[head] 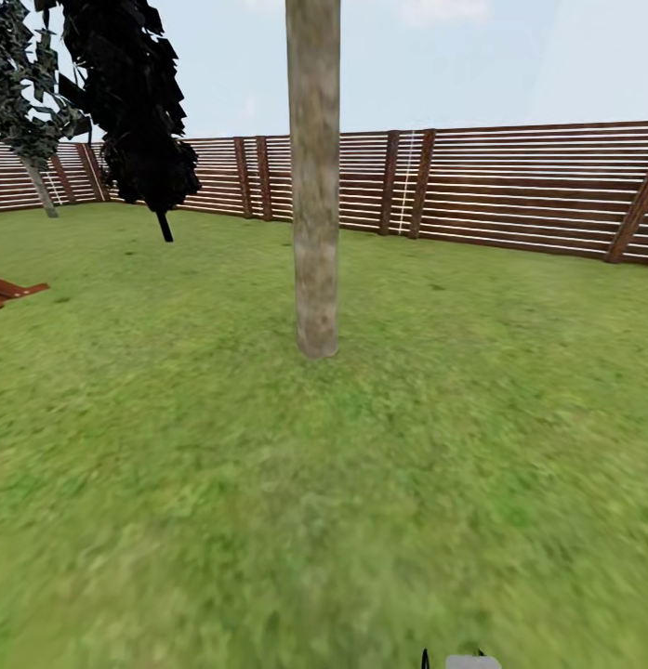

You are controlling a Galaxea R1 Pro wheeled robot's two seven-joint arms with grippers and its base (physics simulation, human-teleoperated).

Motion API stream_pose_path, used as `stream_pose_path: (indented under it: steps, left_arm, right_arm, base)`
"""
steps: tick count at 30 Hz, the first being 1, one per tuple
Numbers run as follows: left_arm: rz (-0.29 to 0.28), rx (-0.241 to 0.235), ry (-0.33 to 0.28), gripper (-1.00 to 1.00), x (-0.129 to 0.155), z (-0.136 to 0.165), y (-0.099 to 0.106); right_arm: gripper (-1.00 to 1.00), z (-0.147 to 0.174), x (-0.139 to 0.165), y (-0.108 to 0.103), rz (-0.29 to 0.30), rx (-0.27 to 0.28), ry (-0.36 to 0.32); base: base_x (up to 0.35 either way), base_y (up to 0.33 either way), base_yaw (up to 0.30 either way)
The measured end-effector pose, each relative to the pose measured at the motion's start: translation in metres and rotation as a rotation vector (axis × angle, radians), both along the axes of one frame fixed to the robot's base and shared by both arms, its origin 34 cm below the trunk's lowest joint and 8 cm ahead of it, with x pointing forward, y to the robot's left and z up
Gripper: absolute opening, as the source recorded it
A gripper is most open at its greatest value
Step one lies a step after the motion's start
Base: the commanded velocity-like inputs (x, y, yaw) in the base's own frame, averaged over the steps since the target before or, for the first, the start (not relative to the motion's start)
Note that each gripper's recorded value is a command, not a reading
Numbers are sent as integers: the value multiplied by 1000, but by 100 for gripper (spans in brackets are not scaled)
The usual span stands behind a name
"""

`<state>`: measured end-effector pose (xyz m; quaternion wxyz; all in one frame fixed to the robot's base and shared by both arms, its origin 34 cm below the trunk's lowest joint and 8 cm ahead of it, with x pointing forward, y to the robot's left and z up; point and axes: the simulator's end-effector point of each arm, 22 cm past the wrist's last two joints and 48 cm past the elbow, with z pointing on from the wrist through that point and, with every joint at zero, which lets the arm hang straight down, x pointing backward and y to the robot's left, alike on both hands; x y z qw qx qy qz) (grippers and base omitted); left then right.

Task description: In the garden, pick up the pesticide atomizer on the floor and spray pesticide onto both trees until each tree trunk is fully covered.

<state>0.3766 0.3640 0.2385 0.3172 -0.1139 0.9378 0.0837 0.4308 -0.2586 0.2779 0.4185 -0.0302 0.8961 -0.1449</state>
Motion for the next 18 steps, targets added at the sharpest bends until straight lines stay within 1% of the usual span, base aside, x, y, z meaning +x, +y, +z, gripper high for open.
stream_pose_path:
  steps: [18]
  left_arm:
    - [0, -2, 0, -100, 0, 0, -1]
  right_arm:
    - [100, 0, 0, 1, -1, 1, 0]
  base:
    - [339, 0, 0]
